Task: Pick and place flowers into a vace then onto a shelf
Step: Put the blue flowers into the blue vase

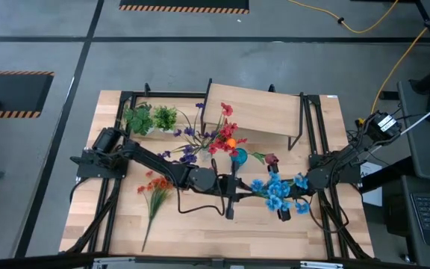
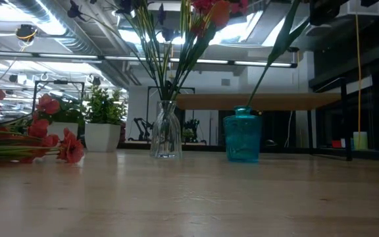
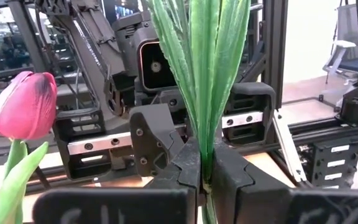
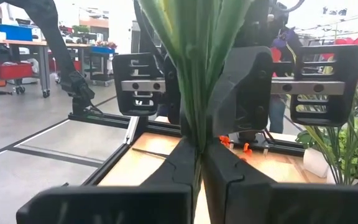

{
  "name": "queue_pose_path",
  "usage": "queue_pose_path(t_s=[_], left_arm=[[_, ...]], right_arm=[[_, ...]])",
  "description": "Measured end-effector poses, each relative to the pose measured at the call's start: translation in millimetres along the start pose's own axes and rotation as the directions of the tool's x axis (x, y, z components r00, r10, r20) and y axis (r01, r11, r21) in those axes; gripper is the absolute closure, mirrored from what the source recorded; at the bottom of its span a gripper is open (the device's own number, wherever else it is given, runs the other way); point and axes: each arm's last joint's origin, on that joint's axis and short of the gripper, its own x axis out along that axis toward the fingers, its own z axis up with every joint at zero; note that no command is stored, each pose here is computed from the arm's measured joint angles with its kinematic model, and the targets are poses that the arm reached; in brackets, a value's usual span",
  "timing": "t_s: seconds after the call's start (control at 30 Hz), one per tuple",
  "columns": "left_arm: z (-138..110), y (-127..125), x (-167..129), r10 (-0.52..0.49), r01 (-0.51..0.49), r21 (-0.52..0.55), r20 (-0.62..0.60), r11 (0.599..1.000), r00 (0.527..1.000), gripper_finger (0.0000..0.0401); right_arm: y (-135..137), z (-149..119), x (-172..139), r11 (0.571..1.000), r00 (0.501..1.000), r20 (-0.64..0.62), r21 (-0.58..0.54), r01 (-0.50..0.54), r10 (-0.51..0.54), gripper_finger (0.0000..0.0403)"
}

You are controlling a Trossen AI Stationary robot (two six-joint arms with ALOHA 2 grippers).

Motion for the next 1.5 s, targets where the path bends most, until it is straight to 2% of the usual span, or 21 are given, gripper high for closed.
queue_pose_path(t_s=[0.2,0.47,0.6,0.7,0.83,0.93,1.07,1.3,1.37,1.5], left_arm=[[0.3,-3.3,-0.7,-0.008,0.008,0.003,0.0,1.0,1.0,0.0367],[0.3,-19.1,-4.5,-0.035,0.035,0.002,-0.015,0.999,0.999,0.03],[0.8,-29.8,-8.2,-0.004,0.004,0.007,-0.031,1.0,0.999,0.0266],[6.5,-39.3,-17.2,0.008,-0.005,0.038,-0.083,0.999,0.997,0.0248],[13.6,-54.6,-35.2,-0.025,0.04,0.069,-0.195,0.997,0.98,0.0238],[21.1,-66.3,-49.1,-0.043,0.052,0.031,-0.239,0.998,0.97,0.0244],[17.2,-83.5,-61.6,-0.055,0.08,0.065,-0.315,0.995,0.948,0.0272],[13.8,-110.6,-78.5,-0.135,0.177,0.082,-0.372,0.981,0.918,0.0366],[14.5,-116.5,-81.9,-0.151,0.194,0.082,-0.37,0.978,0.917,0.0391],[6.5,-122.0,-88.1,-0.166,0.209,0.081,-0.364,0.975,0.916,0.0398]], right_arm=[[0.3,-0.6,0.0,1.0,1.0,-0.005,0.001,-0.007,0.007,0.0397],[1.2,-1.2,-0.1,1.0,1.0,-0.011,0.016,-0.023,0.023,0.04],[2.7,-0.9,-0.5,0.999,0.999,-0.008,0.02,-0.046,0.046,0.0401],[6.2,-0.2,-2.1,0.998,0.998,-0.004,0.021,-0.061,0.061,0.0401],[12.3,1.3,-4.8,0.996,0.996,0.002,0.026,-0.089,0.089,0.0401],[17.9,0.0,-7.9,0.996,0.996,-0.019,0.017,-0.092,0.092,0.0401],[22.7,-0.7,-12.2,0.999,0.999,-0.045,-0.038,-0.006,0.004,0.0401],[20.5,-6.9,-13.4,0.988,0.988,-0.109,-0.124,0.095,-0.108,0.0401],[15.5,-13.6,-15.1,0.988,0.983,-0.132,-0.099,0.119,-0.132,0.0401],[0.7,-30.6,-25.9,0.985,0.974,-0.141,-0.028,0.172,-0.175,0.0401]])
